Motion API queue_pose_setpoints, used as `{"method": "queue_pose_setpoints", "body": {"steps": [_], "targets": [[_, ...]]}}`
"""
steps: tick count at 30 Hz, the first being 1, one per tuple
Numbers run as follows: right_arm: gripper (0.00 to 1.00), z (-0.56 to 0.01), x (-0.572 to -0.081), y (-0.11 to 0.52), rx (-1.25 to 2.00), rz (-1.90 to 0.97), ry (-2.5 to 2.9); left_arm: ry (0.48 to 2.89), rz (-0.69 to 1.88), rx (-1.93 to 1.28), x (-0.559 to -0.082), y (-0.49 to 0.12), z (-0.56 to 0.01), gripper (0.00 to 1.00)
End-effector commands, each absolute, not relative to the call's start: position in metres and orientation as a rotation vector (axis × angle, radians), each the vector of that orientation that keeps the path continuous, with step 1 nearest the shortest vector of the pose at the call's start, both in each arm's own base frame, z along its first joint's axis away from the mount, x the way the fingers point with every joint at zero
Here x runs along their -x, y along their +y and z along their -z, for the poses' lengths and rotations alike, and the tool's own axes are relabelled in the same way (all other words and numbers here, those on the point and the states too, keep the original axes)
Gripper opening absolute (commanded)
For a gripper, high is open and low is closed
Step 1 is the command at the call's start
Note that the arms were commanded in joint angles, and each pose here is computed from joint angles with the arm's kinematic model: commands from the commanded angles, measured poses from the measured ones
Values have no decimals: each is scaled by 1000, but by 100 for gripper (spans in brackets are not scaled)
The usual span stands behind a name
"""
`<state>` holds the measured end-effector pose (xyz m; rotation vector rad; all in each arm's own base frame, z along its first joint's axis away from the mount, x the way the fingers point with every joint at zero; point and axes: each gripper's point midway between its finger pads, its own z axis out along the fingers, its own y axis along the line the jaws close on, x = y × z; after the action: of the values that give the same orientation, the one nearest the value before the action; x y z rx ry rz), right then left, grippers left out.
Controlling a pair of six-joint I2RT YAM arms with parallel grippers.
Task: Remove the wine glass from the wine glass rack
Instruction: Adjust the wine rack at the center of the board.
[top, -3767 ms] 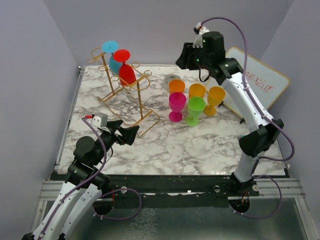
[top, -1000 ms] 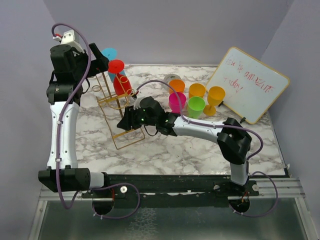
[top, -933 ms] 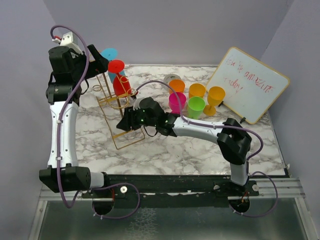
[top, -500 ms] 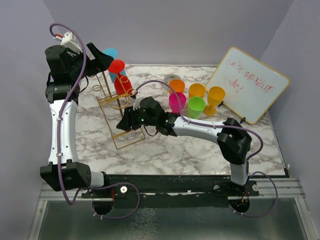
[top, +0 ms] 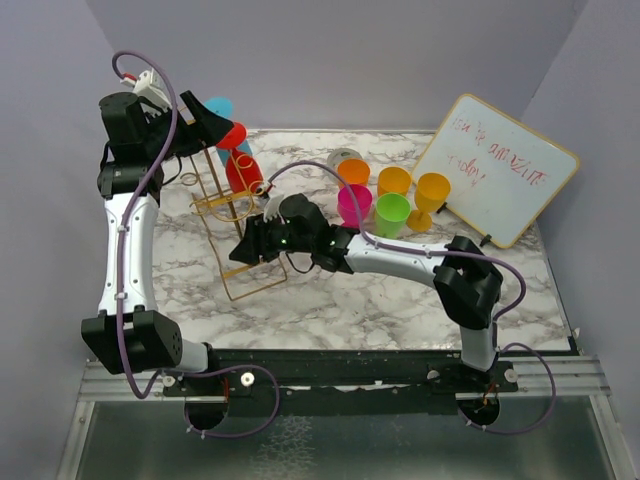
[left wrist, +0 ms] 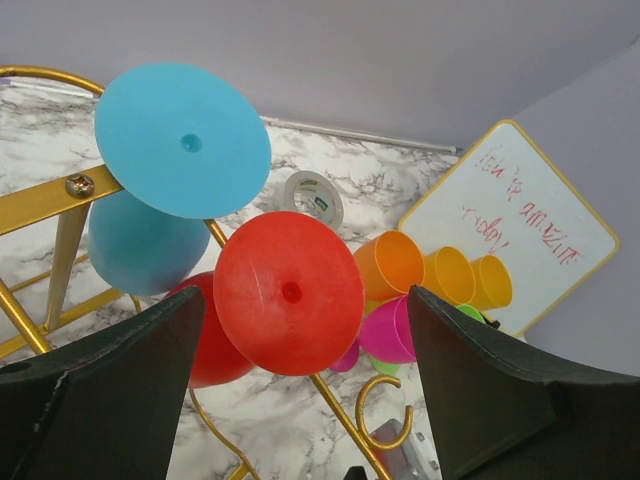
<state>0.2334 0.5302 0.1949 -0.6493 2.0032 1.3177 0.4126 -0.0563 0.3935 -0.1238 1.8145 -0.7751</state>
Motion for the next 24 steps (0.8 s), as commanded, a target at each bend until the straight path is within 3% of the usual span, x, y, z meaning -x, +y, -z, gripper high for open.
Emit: {"method": "queue_pose_setpoints", "body": {"steps": [1,10,24], "targets": [[49,-199,-216,551,677,-1401,1955,1829,774,121,-411,-55,-388,83],[50,-197,-220,549,622,-1349,1960,1891,724,146,-407,-49,-365,83],[61,-226,-229,503,527,-1224,1853,1917,734,146,-409,-50,-352,82]]}}
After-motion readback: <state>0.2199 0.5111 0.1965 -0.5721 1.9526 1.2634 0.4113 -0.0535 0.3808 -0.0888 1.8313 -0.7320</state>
